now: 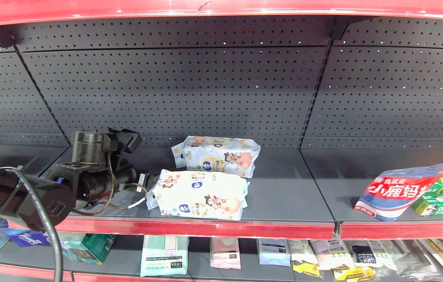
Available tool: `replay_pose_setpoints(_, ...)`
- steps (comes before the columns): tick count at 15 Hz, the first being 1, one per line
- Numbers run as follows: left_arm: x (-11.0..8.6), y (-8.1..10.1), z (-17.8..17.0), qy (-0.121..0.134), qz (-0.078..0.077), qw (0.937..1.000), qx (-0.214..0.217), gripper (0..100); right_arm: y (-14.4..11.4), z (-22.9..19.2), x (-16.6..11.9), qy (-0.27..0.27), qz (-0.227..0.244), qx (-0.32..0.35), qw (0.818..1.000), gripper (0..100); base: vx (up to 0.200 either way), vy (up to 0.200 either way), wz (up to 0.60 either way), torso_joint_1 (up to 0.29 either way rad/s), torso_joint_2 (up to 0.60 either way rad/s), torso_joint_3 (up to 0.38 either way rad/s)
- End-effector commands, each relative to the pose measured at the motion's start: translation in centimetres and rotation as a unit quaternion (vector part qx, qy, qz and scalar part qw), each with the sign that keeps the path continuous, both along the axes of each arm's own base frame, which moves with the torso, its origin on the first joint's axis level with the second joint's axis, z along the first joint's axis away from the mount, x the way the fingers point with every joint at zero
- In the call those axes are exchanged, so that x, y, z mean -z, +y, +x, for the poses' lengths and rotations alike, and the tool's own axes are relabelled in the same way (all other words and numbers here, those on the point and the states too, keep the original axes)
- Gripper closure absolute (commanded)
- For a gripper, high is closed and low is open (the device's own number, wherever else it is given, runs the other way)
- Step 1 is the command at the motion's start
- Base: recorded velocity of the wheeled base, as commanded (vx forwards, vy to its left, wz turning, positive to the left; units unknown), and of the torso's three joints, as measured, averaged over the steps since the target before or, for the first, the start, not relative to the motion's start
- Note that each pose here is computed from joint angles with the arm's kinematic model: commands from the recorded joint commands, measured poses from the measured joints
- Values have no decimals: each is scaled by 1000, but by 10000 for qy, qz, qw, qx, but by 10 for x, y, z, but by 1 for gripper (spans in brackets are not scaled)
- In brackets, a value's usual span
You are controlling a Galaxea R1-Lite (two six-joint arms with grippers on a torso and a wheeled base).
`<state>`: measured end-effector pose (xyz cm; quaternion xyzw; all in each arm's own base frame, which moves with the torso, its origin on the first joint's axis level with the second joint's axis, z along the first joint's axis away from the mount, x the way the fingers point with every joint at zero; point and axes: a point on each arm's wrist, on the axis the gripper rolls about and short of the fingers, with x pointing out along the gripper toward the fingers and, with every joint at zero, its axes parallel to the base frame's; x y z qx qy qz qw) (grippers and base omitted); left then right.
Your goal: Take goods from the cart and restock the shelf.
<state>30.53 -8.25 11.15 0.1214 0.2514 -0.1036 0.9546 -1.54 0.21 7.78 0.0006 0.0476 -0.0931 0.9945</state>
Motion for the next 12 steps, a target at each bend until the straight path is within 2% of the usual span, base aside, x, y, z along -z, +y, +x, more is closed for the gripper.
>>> replay_pose_setpoints(1,1,0,0,7,3,10000,3,0,0,0,0,9,-1,0,10000,0,0,0,0,0,0,0)
replay_pose_setpoints(12,4,-3,1,58,18,10000,41,0,0,0,0,9,-1,0,10000,0,0,0,0,0,0,0)
